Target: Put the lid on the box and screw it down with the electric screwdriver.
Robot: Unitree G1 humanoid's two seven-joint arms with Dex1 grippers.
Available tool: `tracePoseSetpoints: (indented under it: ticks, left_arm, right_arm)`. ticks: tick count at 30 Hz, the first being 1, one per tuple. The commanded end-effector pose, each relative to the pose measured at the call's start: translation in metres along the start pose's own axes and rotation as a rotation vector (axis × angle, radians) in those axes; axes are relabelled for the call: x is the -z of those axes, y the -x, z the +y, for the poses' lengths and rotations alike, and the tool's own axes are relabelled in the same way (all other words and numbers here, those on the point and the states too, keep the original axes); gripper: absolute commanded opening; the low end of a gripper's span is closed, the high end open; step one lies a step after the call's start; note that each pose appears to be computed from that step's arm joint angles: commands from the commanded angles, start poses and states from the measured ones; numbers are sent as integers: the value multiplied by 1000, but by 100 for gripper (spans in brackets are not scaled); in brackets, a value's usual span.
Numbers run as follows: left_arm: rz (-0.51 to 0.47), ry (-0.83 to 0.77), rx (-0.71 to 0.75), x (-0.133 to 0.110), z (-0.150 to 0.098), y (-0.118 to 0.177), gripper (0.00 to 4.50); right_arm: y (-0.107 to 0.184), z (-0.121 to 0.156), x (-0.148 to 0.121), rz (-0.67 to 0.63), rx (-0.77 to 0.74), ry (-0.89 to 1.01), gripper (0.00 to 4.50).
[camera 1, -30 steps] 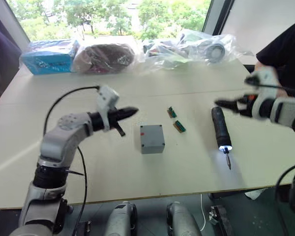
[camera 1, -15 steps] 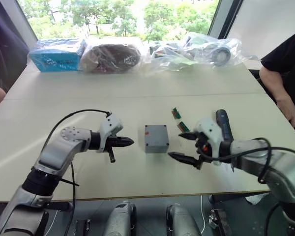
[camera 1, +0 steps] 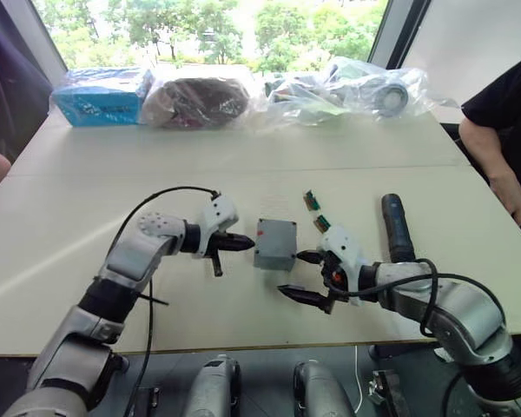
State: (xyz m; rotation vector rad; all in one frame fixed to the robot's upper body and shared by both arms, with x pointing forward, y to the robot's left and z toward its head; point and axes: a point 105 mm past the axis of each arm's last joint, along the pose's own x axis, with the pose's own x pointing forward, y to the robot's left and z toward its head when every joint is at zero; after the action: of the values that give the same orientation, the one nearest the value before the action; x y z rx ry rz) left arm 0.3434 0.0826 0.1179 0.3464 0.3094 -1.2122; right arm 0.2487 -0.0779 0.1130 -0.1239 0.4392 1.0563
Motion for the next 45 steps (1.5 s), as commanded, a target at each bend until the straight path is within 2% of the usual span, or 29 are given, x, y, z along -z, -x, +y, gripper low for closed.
tracePoseSetpoints:
  ticks: [1, 4, 8, 12, 16, 20, 25, 45]
  left_arm:
    - [-38, -70, -7, -15, 5, 1, 0]
    - [-6, -87, -54, -9, 16, 13, 0]
    - [49, -79, -65, 9, 18, 20, 0]
    - [82, -44, 9, 22, -5, 27, 0]
    - [63, -20, 65, 20, -26, 24, 0]
    - [22, -7, 59, 13, -30, 18, 0]
    - [-28, -22, -1, 1, -20, 9, 0]
    - [-32, -40, -3, -2, -11, 0, 0]
  right_arm:
    - [6, 13, -21, -79, -17, 37, 449]
    - [18, 6, -27, -85, 32, 62, 449]
    - [25, -12, -25, -33, 105, 150, 449]
    - [23, -37, -21, 8, 149, 227, 449]
    - [15, -45, -15, 21, 136, 258, 449]
    - [6, -41, -10, 16, 95, 255, 449]
    - [2, -26, -9, -12, 59, 210, 449]
    - [-3, -20, -9, -40, 86, 139, 449]
